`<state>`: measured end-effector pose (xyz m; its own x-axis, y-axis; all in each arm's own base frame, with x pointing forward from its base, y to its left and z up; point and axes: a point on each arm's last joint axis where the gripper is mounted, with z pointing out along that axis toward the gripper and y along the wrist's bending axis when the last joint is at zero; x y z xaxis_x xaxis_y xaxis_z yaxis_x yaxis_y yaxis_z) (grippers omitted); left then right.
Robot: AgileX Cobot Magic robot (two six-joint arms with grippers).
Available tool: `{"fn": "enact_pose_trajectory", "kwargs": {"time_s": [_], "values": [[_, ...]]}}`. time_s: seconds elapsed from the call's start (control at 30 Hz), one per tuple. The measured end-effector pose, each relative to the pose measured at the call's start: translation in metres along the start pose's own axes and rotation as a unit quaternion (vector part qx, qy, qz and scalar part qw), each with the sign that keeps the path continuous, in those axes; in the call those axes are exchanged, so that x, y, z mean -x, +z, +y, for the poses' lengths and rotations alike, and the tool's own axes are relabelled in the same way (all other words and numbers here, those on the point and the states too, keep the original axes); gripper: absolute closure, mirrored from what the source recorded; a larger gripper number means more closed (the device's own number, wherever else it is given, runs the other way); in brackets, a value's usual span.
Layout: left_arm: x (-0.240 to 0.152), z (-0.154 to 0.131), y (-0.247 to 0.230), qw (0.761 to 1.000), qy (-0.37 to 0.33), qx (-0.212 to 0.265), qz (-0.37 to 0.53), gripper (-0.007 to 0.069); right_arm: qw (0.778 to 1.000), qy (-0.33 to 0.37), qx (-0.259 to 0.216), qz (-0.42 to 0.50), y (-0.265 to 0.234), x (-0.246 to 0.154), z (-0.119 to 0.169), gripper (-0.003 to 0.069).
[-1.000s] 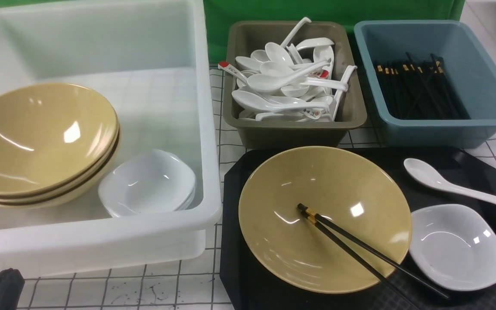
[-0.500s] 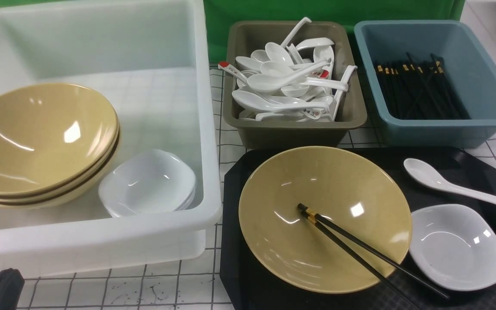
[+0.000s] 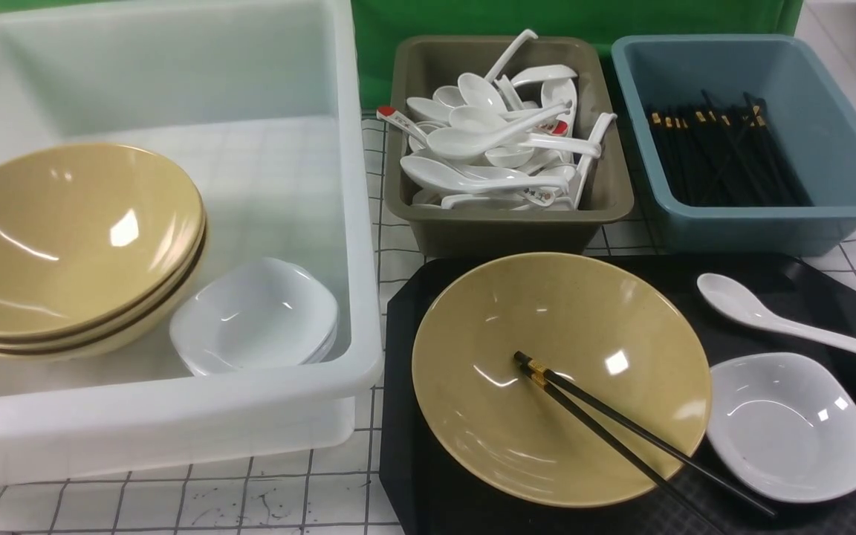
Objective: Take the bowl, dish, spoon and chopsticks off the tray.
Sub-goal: Use the left arm to grab the chopsticks
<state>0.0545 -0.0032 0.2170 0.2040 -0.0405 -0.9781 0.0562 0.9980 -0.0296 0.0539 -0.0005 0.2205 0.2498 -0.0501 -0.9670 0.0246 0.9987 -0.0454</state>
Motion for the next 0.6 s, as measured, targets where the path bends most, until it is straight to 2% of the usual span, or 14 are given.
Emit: {"fn": "enact_pose_trajectory", "kwargs": {"time_s": [0.07, 0.17, 0.33, 0.4, 0.53, 0.6], "values": [[0.007, -0.001, 0.0, 0.999, 0.005, -0.006, -0.041, 0.0631, 0.999, 0.012, 0.0, -0.047, -0.001, 0.009, 0.0, 0.042], [0.027, -0.004, -0.004, 0.989, 0.011, -0.02, -0.148, 0.0631, 0.985, 0.087, 0.009, -0.146, -0.004, 0.026, -0.001, 0.042], [0.045, -0.006, -0.012, 0.967, 0.002, -0.031, -0.254, 0.0631, 0.965, 0.158, 0.024, -0.208, -0.008, 0.037, -0.001, 0.042], [0.047, -0.005, -0.013, 0.965, -0.012, -0.03, -0.262, 0.0631, 0.96, 0.171, 0.031, -0.218, -0.009, 0.039, -0.001, 0.0426], [0.086, -0.003, -0.007, 0.977, -0.066, -0.021, -0.201, 0.0631, 0.967, 0.181, 0.025, -0.178, -0.005, 0.066, -0.003, 0.0525], [0.105, -0.003, -0.005, 0.98, -0.071, -0.019, -0.187, 0.0631, 0.971, 0.178, 0.021, -0.16, -0.005, 0.079, -0.004, 0.0571]]}}
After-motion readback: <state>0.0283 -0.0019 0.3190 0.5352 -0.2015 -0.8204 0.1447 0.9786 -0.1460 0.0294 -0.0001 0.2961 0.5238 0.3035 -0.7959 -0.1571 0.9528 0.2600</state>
